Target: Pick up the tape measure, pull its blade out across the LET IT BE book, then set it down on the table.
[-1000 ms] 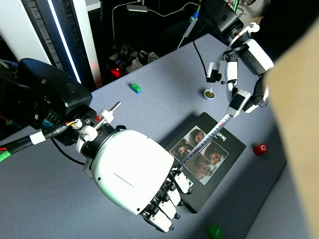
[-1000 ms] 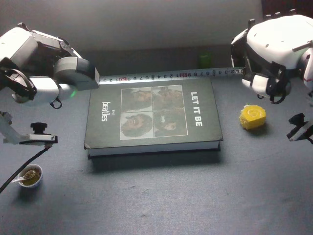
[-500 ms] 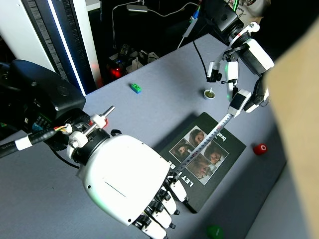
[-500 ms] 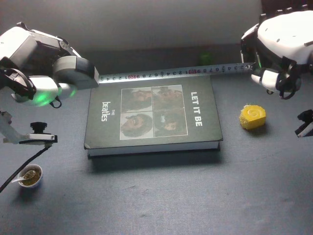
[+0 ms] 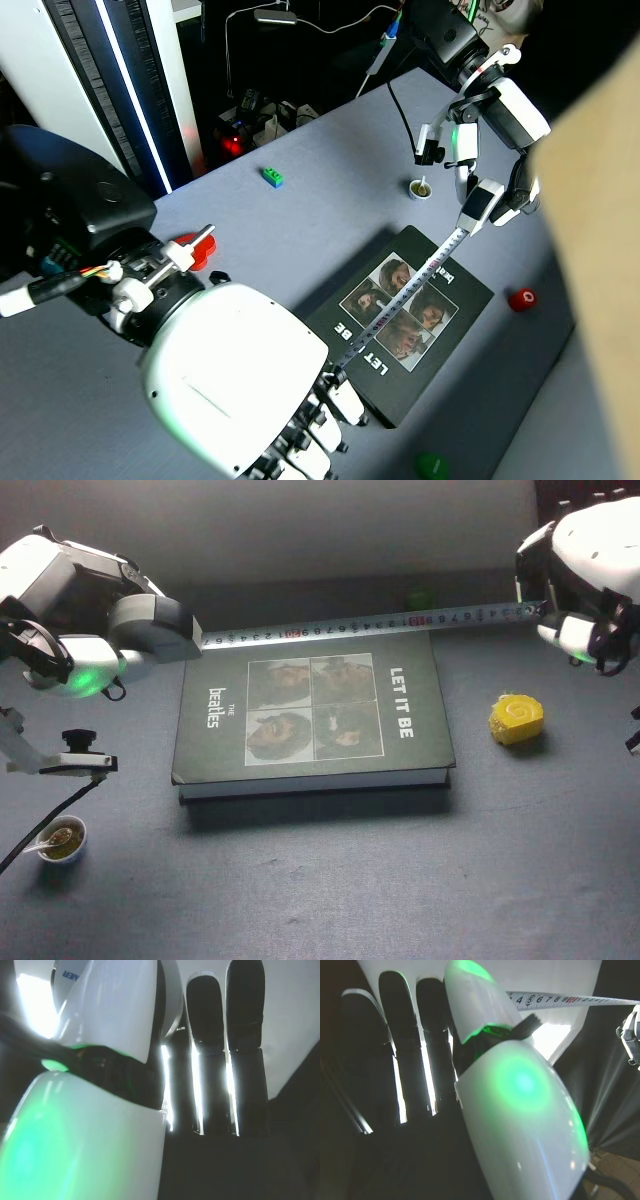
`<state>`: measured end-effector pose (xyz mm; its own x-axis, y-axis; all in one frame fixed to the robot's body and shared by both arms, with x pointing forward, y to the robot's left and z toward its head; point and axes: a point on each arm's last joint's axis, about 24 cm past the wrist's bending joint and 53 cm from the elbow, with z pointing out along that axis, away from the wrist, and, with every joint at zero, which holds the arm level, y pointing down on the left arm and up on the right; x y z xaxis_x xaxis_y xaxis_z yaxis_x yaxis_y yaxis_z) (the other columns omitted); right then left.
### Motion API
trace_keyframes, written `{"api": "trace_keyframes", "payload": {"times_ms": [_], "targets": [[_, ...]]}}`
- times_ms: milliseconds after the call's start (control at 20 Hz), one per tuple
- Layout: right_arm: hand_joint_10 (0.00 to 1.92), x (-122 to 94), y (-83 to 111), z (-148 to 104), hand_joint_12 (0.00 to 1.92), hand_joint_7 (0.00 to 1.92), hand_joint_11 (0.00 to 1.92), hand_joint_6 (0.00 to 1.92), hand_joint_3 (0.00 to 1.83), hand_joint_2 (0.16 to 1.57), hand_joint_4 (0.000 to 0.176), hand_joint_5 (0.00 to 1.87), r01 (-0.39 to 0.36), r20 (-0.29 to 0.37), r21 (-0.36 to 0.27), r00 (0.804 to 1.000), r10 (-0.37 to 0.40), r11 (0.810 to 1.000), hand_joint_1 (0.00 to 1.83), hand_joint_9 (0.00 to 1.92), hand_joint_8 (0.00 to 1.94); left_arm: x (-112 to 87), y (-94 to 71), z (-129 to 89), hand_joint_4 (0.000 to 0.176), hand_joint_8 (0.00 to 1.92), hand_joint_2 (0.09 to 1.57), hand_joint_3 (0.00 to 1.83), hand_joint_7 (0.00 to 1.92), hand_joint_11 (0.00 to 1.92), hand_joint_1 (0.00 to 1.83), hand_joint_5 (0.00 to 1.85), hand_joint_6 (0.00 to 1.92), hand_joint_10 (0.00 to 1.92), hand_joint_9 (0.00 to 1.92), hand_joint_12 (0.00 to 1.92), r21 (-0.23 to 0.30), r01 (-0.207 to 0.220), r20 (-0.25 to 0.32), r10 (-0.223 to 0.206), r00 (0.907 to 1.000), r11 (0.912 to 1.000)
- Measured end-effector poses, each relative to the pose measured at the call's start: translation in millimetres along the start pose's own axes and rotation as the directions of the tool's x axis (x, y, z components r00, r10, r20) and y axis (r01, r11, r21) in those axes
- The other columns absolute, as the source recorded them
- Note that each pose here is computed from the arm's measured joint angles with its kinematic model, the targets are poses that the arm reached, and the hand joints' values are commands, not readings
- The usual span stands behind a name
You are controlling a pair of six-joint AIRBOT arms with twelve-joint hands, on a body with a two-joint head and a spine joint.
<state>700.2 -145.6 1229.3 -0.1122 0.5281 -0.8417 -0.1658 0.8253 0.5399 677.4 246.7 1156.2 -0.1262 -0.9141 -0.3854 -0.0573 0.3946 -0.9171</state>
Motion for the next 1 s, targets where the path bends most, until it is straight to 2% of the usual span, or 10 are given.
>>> {"api": "trace_keyframes", "payload": {"times_ms": [100, 150, 450, 600, 800, 1000], "targets": [[1.00, -2, -2.3, 0, 1.47, 0.88, 0.67, 1.24, 0.00, 1.20, 0.009, 0.79, 0.000, 0.005, 0.004, 1.000, 0.000, 1.000, 1.17, 0.77, 1.24, 0.0, -0.1, 0, 0.000, 0.83, 1.09, 0.00, 1.09, 0.93, 1.38, 0.98, 0.75, 1.24, 0.93, 0.98, 0.000, 0.000, 0.000, 0.000, 1.0000, 1.0000], [0.99, -3, -3.0, 0, 1.46, 0.88, 0.65, 1.24, 0.00, 1.20, 0.002, 0.78, 0.000, 0.006, 0.005, 1.000, 0.000, 1.000, 1.17, 0.76, 1.24, 0.0, -0.1, 0, 0.000, 0.85, 1.09, 0.00, 1.08, 0.93, 1.38, 1.00, 0.73, 1.25, 0.93, 0.99, 0.000, 0.000, 0.000, 0.000, 1.0000, 1.0000], [1.00, -10, -9.3, -1, 1.48, 0.88, 0.67, 1.25, 0.00, 1.20, 0.004, 0.78, 0.001, 0.016, 0.016, 1.000, -0.001, 1.000, 1.17, 0.77, 1.23, -0.1, 0.5, 0, 0.000, 0.85, 1.10, 0.00, 1.08, 0.92, 1.38, 0.96, 0.78, 1.26, 0.92, 0.99, -0.001, 0.000, 0.000, 0.000, 1.0000, 1.0000], [1.00, -13, -12.8, -2, 1.47, 0.89, 0.65, 1.24, 0.00, 1.20, 0.000, 0.78, 0.001, 0.022, 0.023, 1.000, -0.001, 1.000, 1.17, 0.77, 1.23, -0.2, 0.9, -1, 0.000, 0.82, 1.08, 0.00, 1.09, 0.94, 1.39, 1.00, 0.73, 1.21, 0.96, 0.97, -0.003, -0.001, 0.000, 0.001, 1.0000, 1.0000], [1.00, -11, -18.1, -2, 1.48, 0.89, 0.65, 1.24, 0.00, 1.20, 0.002, 0.78, 0.004, 0.019, 0.033, 1.000, -0.004, 0.999, 1.17, 0.77, 1.23, -0.1, 1.2, -1, 0.000, 0.83, 1.09, 0.00, 1.09, 0.92, 1.38, 0.98, 0.75, 1.22, 0.94, 0.95, -0.003, -0.002, 0.000, 0.002, 1.0000, 1.0000], [1.00, -11, -17.6, -2, 1.48, 0.89, 0.65, 1.25, 0.00, 1.20, 0.011, 0.79, 0.006, 0.018, 0.031, 1.000, -0.006, 1.000, 1.17, 0.77, 1.21, -0.1, 1.4, -1, 0.000, 0.84, 1.09, 0.00, 1.09, 0.93, 1.38, 0.98, 0.75, 1.24, 0.93, 0.97, -0.004, -0.002, 0.000, 0.002, 1.0000, 1.0000]]}}
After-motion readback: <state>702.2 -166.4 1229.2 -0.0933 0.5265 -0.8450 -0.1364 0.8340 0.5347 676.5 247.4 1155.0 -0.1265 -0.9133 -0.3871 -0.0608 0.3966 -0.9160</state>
